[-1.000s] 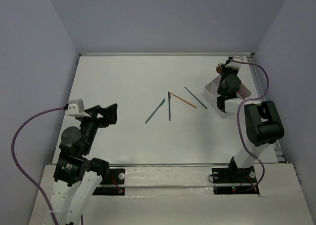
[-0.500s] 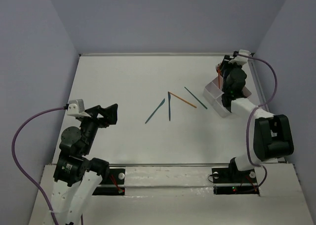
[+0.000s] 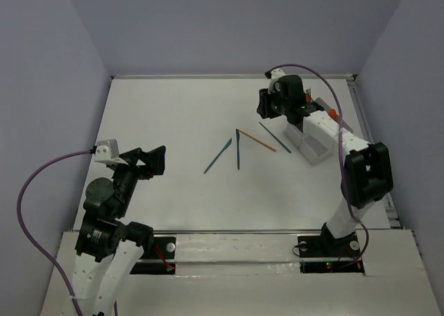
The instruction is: Sort the eating utensils into containers
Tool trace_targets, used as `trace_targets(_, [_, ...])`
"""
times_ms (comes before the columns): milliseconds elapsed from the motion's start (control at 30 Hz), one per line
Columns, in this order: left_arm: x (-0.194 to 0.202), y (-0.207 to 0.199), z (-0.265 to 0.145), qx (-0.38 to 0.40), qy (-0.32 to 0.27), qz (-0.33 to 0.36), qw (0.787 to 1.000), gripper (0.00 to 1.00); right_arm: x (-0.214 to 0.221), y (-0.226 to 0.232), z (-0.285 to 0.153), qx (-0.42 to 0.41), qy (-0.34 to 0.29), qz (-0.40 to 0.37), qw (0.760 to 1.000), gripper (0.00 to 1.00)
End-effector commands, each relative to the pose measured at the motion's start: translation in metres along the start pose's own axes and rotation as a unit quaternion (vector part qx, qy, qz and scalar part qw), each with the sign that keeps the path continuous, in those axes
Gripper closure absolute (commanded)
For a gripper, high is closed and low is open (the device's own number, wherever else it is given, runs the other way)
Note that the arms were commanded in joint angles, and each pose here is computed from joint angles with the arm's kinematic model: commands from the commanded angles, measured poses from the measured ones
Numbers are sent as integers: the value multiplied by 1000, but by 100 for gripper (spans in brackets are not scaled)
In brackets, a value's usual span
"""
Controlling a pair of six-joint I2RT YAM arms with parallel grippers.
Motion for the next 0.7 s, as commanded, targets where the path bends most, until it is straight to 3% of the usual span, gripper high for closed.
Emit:
trace_targets(0, [-6,-6,5,16,-12,6,1000,1,55,35,14,-82,140,-38,986,55])
trace_targets(367, [-6,-5,6,14,-13,7,1000,1,101,60,59,-115,247,-112,956,50])
trace_targets(667, [-6,-6,6,16,-13,7,1000,1,116,64,88,-125,277,-123,945,51])
Point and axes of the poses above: each gripper's point midway between its finger pads, its own z axis out along the fingers, its own y axis along the line the jaws close on, x = y × z, the point moved 1 cm from there along -z, back along the fingers, and after that the axes turned 14 degrees about -z, right-handed, at the moved point
